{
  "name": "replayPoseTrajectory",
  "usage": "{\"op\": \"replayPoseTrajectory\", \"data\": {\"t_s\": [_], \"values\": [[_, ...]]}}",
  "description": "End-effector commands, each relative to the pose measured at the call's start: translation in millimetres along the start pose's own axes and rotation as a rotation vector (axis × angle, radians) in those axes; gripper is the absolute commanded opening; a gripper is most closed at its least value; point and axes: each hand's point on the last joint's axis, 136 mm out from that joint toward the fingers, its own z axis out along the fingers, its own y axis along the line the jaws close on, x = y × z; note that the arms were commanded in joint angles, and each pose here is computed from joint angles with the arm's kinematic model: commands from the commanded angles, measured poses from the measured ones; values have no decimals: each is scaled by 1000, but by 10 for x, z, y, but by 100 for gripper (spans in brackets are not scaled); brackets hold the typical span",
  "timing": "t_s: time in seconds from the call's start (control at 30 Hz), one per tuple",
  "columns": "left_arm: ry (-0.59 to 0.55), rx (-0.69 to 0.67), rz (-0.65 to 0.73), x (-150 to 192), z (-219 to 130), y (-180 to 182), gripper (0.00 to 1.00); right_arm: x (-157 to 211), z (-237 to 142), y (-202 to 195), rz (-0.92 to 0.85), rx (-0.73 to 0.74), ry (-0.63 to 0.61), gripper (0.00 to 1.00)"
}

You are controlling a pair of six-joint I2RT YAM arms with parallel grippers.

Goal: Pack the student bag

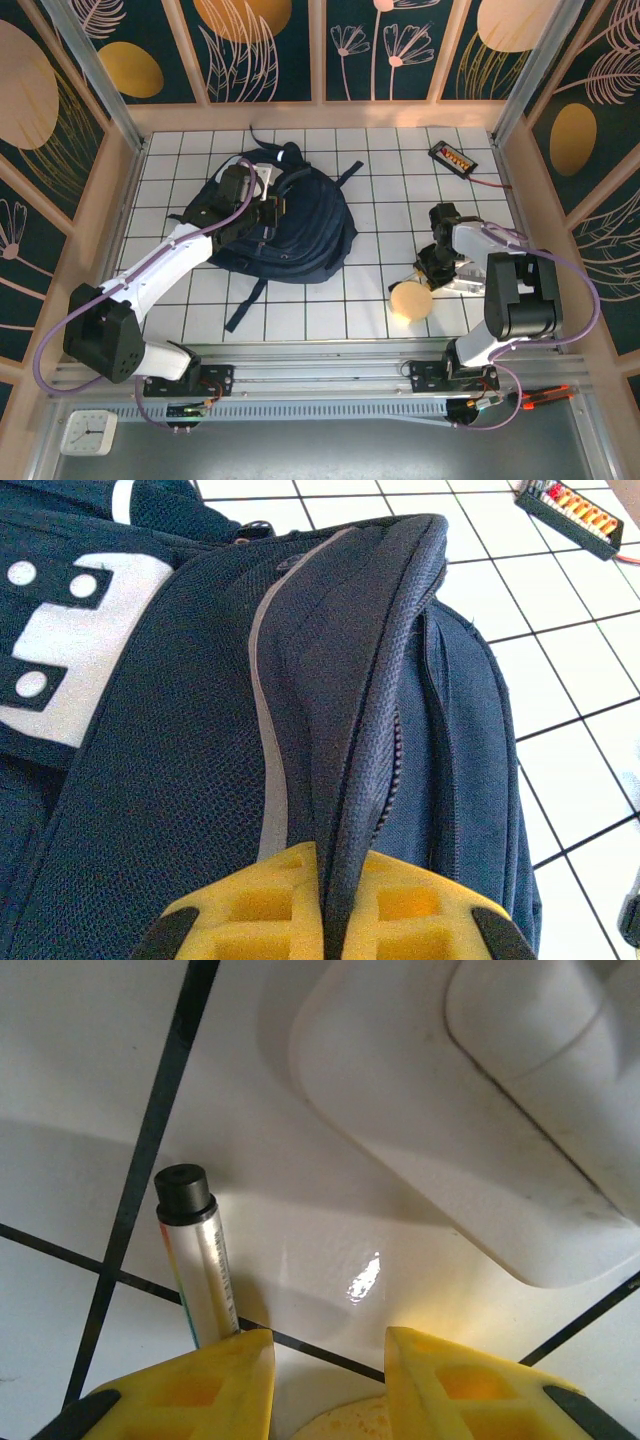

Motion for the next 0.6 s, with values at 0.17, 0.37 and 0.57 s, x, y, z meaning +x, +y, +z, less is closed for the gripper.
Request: {"op": "replayPoseTrajectory", "data": {"t_s": [0.17,0.37,0.57], "values": [[-85,22,10,-207,-152,-62,0,-73,-55,89,-10,1,-27,35],[-85,20,2,-192,-146,-52,0,-87,-168,148,-13,-23,-39,35],[-89,25,-8,-199,-142,-59,0,-108,-99,195,-23,-19,-31,35]]}}
